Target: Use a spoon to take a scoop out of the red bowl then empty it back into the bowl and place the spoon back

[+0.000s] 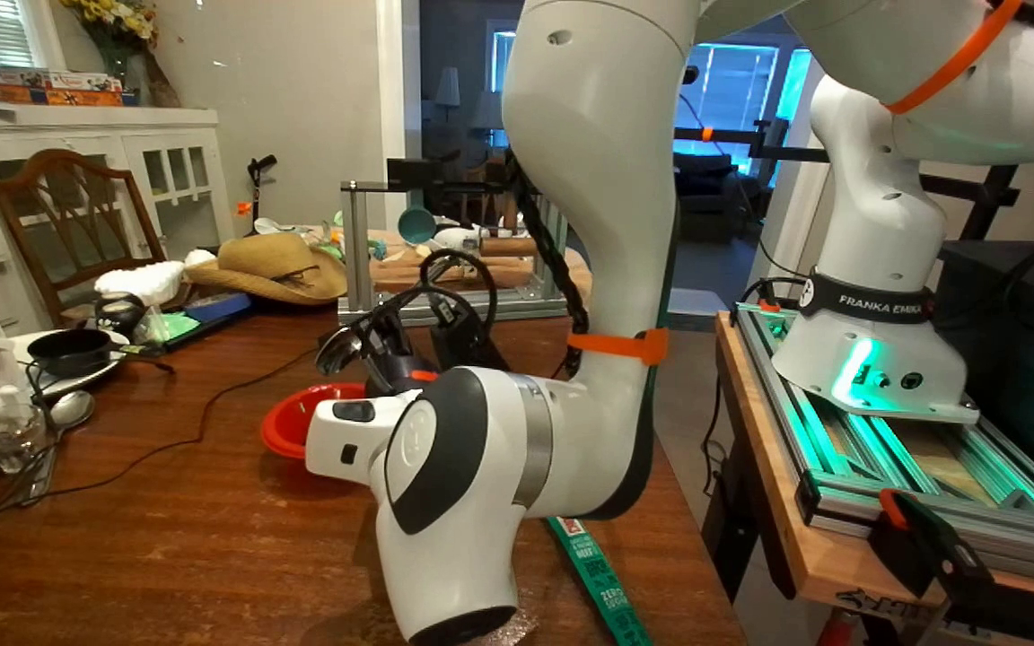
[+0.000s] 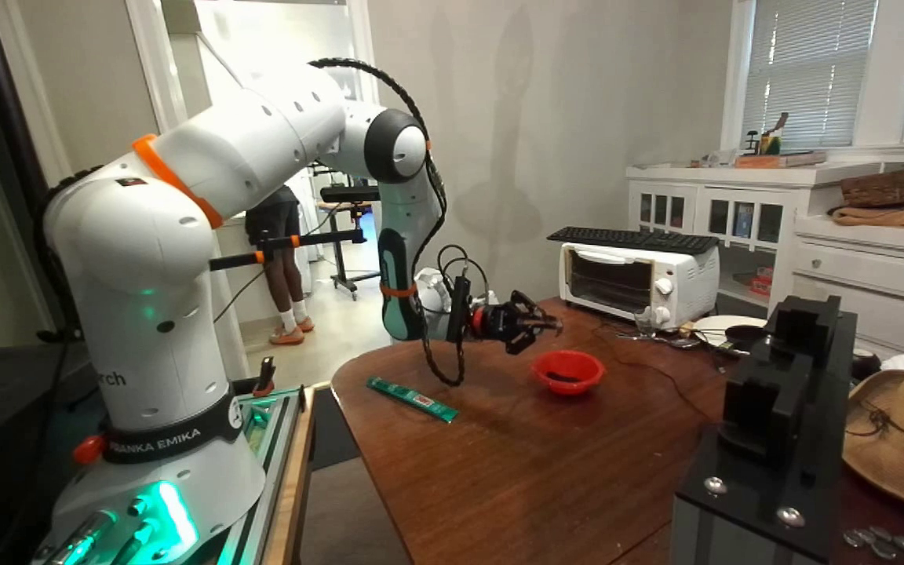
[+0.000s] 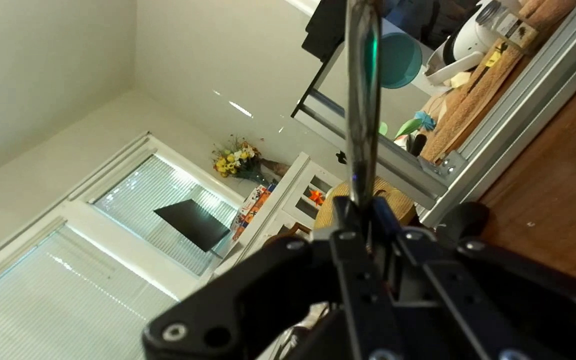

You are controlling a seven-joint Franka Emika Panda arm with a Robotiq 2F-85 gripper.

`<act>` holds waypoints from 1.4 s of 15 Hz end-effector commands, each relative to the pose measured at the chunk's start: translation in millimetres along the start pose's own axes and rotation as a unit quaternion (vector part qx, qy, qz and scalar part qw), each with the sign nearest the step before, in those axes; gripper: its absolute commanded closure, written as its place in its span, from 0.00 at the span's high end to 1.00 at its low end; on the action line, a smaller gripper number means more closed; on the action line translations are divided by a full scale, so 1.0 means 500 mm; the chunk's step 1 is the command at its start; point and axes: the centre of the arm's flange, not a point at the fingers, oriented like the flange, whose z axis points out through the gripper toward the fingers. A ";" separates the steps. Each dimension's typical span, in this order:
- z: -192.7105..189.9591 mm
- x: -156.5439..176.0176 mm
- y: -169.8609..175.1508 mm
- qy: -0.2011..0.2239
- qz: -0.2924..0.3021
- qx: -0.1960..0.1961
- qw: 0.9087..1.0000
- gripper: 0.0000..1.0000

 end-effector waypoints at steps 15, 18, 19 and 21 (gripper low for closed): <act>-0.012 0.043 -0.006 -0.016 -0.094 0.007 0.995 0.03; -0.007 0.033 0.004 0.026 -0.060 0.073 0.995 0.03; -0.014 0.039 0.003 0.039 -0.052 0.086 0.994 0.03; -0.012 0.049 -0.014 0.019 -0.114 0.044 0.992 0.03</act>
